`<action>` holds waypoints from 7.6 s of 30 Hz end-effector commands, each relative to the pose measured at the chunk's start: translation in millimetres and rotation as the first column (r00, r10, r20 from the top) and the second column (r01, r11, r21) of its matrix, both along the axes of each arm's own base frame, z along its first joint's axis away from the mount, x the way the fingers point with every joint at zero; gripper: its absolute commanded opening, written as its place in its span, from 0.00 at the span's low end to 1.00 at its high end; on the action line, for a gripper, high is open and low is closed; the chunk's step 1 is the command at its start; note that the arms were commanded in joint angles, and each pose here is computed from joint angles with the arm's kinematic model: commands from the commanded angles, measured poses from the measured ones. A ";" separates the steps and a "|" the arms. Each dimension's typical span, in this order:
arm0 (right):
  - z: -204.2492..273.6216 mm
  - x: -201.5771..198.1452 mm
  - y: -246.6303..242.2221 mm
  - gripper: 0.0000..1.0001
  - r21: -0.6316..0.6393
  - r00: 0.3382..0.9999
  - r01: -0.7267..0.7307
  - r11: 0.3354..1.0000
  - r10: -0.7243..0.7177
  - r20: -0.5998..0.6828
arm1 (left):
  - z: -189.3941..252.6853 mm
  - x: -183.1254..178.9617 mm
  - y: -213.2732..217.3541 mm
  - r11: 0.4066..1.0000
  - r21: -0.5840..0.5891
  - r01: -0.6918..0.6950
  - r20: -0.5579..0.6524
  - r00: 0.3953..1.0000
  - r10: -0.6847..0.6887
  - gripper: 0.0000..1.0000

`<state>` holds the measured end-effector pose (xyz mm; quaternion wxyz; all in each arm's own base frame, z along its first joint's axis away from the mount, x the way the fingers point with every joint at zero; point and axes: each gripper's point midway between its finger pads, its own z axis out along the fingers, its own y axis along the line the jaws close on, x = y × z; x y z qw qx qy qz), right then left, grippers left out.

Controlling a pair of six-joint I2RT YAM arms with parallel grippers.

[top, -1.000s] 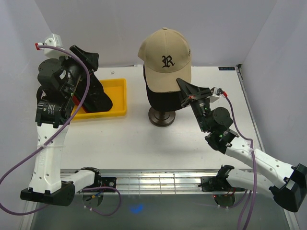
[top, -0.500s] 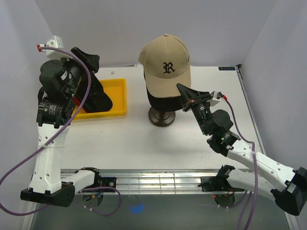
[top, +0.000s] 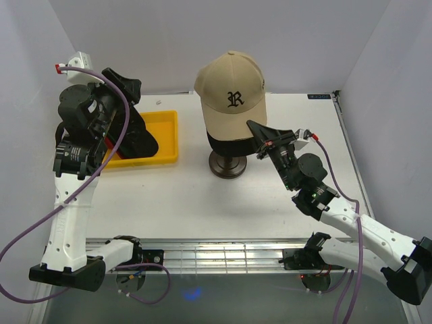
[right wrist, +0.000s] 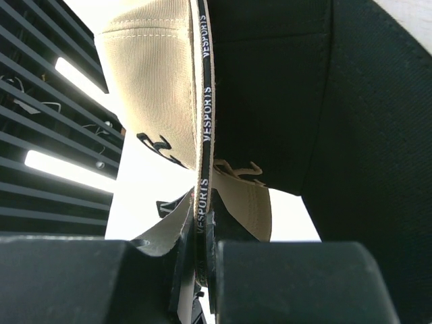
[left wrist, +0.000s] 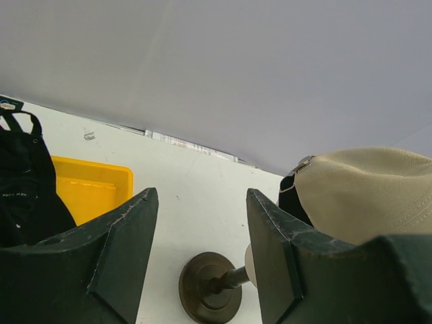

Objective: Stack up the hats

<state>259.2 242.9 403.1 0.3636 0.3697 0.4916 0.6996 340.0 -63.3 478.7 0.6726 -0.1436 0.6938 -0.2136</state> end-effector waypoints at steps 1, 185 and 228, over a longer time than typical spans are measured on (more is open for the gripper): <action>-39.7 11.8 0.6 0.08 -0.147 0.995 0.032 0.989 -0.046 -0.089 | 2.9 -3.4 2.7 1.000 0.008 -0.010 0.018 1.000 0.010 0.65; 59.2 -85.2 171.7 0.62 -0.898 0.678 0.421 0.129 0.613 0.405 | -96.5 44.2 85.1 0.973 0.129 -0.193 -0.321 0.920 0.225 0.00; -93.2 -56.4 289.4 0.81 -0.421 0.570 0.815 -0.398 0.683 0.457 | -119.5 -71.3 46.7 0.995 0.059 -0.082 -0.351 0.931 0.098 0.00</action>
